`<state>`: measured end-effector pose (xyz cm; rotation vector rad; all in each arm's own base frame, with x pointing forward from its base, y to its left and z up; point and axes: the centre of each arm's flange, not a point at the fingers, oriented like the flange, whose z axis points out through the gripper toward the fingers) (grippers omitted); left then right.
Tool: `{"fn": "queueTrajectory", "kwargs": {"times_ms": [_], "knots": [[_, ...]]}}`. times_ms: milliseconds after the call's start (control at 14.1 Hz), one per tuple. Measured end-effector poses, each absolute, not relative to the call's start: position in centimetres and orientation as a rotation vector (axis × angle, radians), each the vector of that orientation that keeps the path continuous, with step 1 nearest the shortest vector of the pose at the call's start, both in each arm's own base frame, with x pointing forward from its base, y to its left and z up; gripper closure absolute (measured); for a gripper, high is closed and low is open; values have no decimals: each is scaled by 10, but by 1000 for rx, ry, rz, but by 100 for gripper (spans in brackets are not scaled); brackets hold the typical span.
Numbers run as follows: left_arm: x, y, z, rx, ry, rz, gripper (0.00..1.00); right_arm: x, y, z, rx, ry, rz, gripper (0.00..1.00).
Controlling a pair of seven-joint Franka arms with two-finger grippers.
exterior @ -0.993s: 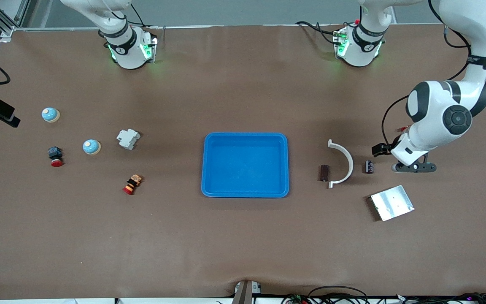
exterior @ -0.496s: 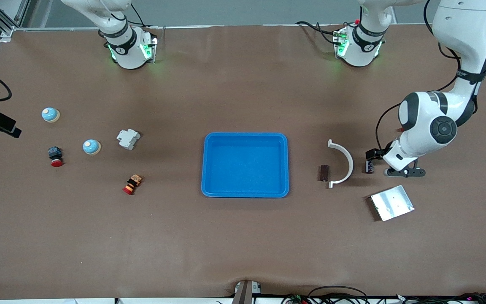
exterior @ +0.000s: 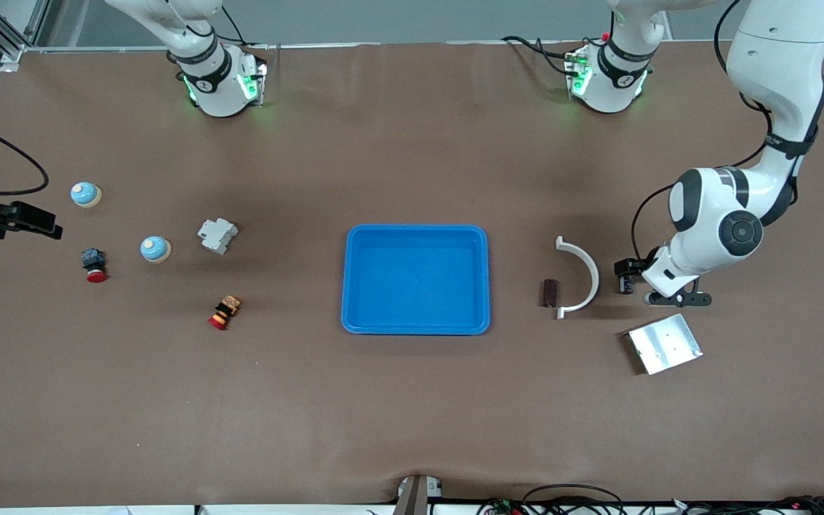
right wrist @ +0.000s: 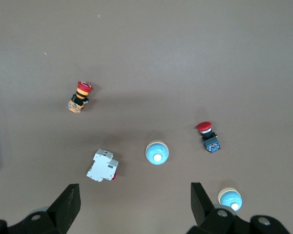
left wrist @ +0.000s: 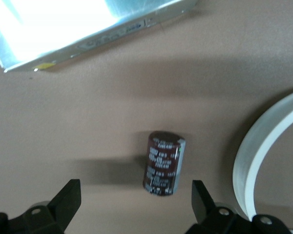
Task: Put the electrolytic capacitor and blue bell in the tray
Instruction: 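Lower the left gripper onto the capacitor while the right gripper reaches the bell, then grasp the blue bell with the right gripper while the left gripper grasps the capacitor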
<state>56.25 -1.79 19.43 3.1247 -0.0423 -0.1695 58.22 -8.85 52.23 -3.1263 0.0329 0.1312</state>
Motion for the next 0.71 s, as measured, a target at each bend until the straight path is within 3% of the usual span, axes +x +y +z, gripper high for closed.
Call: {"fn": "queueTrajectory", "kwargs": {"times_ms": [355,709], "knots": [[571,-21,186,3122,-49,-172,0,572,-108,441,-3130,-6,93,0],[571,-23,181,3120,-52,-184,4,542,-149,369,-3139,-29,17,0]]}}
